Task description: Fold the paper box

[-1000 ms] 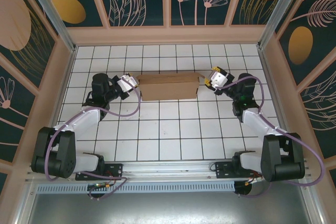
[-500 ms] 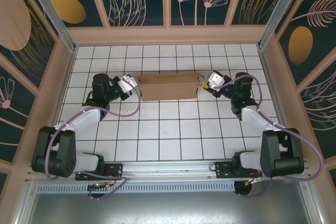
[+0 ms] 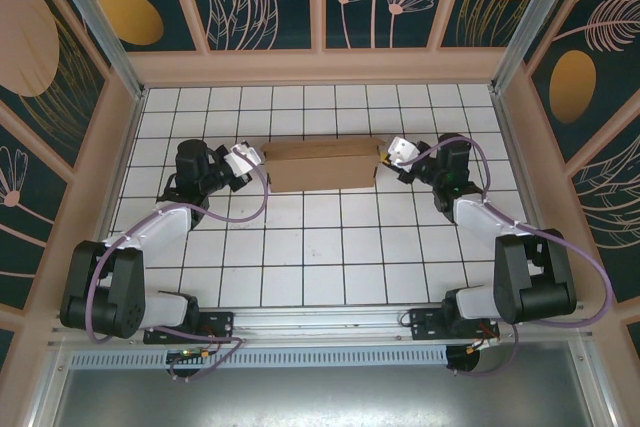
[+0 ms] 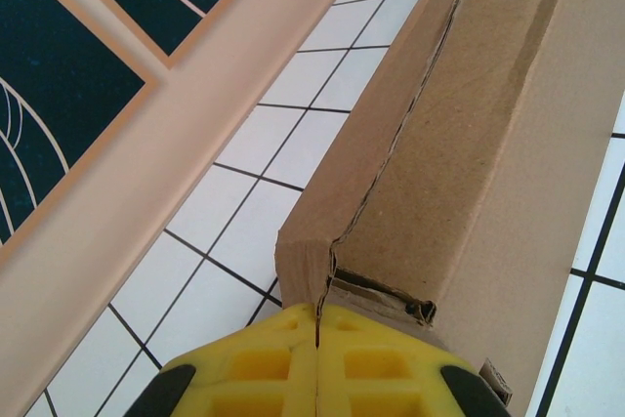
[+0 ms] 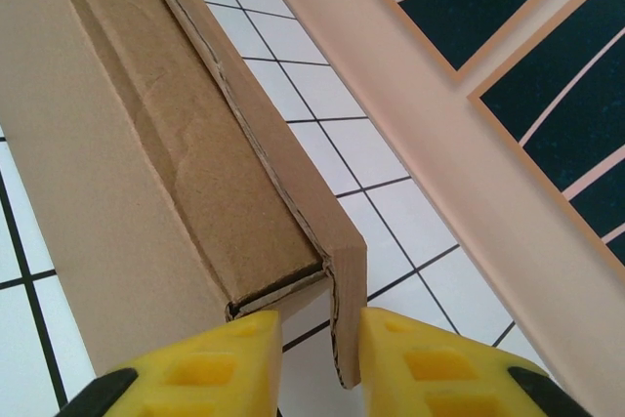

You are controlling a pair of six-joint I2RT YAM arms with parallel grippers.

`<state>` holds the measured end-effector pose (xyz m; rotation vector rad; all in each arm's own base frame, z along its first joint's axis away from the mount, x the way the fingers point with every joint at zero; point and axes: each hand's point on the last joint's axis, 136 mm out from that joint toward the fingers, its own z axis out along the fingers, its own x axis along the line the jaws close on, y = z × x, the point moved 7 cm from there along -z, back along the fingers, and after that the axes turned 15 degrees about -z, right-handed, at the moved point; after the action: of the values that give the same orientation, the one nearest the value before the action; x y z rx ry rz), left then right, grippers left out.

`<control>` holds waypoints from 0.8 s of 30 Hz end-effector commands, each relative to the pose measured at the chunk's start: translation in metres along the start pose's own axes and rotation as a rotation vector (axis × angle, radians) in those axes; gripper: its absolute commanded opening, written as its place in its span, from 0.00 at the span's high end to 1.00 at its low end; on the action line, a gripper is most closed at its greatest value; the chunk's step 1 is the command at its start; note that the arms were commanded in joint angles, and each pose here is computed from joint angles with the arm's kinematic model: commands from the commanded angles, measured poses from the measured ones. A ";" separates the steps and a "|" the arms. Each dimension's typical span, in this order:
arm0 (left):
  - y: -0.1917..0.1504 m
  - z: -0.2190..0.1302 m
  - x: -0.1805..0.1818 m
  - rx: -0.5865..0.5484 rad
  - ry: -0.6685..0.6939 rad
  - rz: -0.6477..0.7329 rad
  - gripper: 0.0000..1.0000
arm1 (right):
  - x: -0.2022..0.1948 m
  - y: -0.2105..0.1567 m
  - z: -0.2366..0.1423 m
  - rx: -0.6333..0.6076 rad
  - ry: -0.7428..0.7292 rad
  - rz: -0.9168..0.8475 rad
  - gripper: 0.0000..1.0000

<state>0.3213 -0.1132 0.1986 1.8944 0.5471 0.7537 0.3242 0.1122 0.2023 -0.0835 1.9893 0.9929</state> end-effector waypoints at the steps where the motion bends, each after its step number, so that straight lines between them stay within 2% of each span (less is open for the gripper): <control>1: 0.011 -0.002 0.003 -0.028 -0.020 0.021 0.94 | -0.012 0.005 0.004 -0.011 -0.034 -0.020 0.76; 9: 0.015 -0.003 0.001 -0.037 -0.046 -0.008 0.96 | -0.013 0.009 0.010 -0.016 -0.026 0.001 0.89; 11: 0.017 -0.004 0.001 -0.041 -0.055 -0.028 1.00 | -0.012 0.013 0.011 -0.024 -0.020 0.004 0.90; 17: 0.027 -0.007 -0.006 -0.075 -0.074 -0.139 1.00 | -0.009 0.030 0.013 -0.006 -0.047 0.075 1.00; 20: 0.030 -0.009 -0.007 -0.076 -0.074 -0.246 1.00 | -0.010 0.035 0.016 0.024 -0.071 0.172 1.00; 24: 0.037 -0.011 -0.006 -0.081 -0.051 -0.393 1.00 | -0.023 0.037 0.022 0.072 -0.057 0.420 1.00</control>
<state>0.3160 -0.1139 0.2154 1.7500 0.7775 0.5753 0.3318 0.1362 0.2133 0.2357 2.0365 1.0490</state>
